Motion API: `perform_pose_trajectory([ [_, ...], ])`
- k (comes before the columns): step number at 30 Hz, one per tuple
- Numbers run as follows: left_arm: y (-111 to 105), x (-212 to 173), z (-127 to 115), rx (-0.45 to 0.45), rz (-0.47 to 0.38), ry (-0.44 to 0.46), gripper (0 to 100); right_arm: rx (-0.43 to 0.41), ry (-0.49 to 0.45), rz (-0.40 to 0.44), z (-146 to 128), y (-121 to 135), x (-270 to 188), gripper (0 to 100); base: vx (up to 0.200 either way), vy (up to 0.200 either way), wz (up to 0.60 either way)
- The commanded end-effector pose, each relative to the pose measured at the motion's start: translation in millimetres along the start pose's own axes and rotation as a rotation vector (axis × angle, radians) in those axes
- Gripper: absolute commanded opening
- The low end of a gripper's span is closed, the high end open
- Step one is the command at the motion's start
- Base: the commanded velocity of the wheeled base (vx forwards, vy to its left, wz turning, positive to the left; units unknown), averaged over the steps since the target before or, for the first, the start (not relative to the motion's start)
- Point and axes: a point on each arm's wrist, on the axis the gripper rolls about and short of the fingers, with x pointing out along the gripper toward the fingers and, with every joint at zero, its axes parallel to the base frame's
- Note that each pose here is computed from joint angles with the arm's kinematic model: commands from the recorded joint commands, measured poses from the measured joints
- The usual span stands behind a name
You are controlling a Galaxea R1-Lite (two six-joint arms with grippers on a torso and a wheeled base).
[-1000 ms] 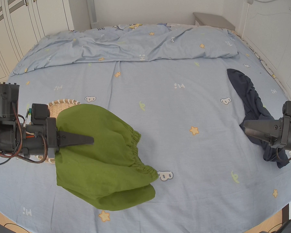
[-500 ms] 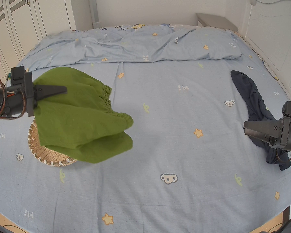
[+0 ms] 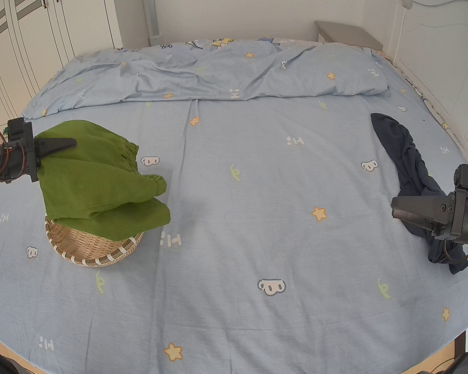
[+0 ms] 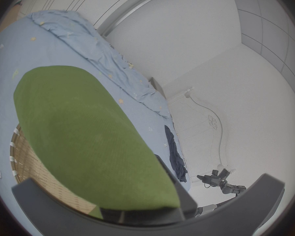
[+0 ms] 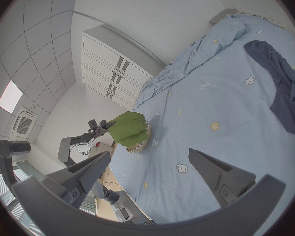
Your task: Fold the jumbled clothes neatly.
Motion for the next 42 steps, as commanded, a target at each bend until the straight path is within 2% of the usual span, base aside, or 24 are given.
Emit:
perform_pose_trajectory([
  [1,54,14,-7,-0.108,0.054,0.039,0,-0.005,-0.002,0.006,0,2,-2,100,0.0,0.0,0.0],
  [4,75,17,-12,-0.119,0.116,0.038,0,-0.006,-0.003,0.007,0,3,-2,100,0.0,0.0,0.0],
  [5,76,17,-12,-0.118,0.119,0.038,0,-0.006,-0.003,0.007,0,3,-2,100,0.0,0.0,0.0],
  [8,90,25,-15,-0.104,0.251,0.017,0,-0.014,-0.012,0.013,-1,6,-5,100,0.0,0.0,0.0],
  [11,89,26,-14,-0.115,0.268,0.023,0,-0.015,-0.012,0.015,-1,6,-5,100,0.0,0.0,0.0],
  [17,72,27,-4,-0.169,0.316,0.09,0,-0.016,-0.006,0.02,-1,7,-4,100,0.0,0.0,0.0],
  [19,68,31,-3,-0.155,0.405,0.116,0,-0.017,-0.003,0.024,-2,8,-4,100,0.0,0.0,0.0],
  [20,67,32,-3,-0.154,0.412,0.118,0,-0.017,-0.003,0.024,-2,8,-4,100,0.0,0.0,0.0],
  [21,65,42,-6,-0.139,0.471,0.137,0,-0.016,-0.002,0.023,-2,7,-4,100,0.0,0.0,0.0],
  [23,70,54,-11,-0.137,0.532,0.156,0,-0.016,-0.002,0.023,-2,7,-4,100,0.0,0.0,0.0],
  [26,76,66,-18,-0.134,0.589,0.182,0,-0.016,-0.002,0.023,-2,7,-4,100,0.0,0.0,0.0],
  [28,76,67,-18,-0.133,0.591,0.184,0,-0.016,-0.002,0.023,-2,7,-4,100,0.0,0.0,0.0],
  [29,73,74,-23,-0.11,0.647,0.19,0,-0.017,-0.003,0.024,-2,8,-4,100,0.0,0.0,0.0],
  [34,72,88,-32,-0.093,0.687,0.22,0,-0.017,-0.003,0.024,-2,8,-4,100,0.0,0.0,0.0],
  [42,71,94,-38,-0.087,0.694,0.24,0,-0.017,-0.003,0.024,-2,8,-4,100,0.0,0.0,0.0],
])
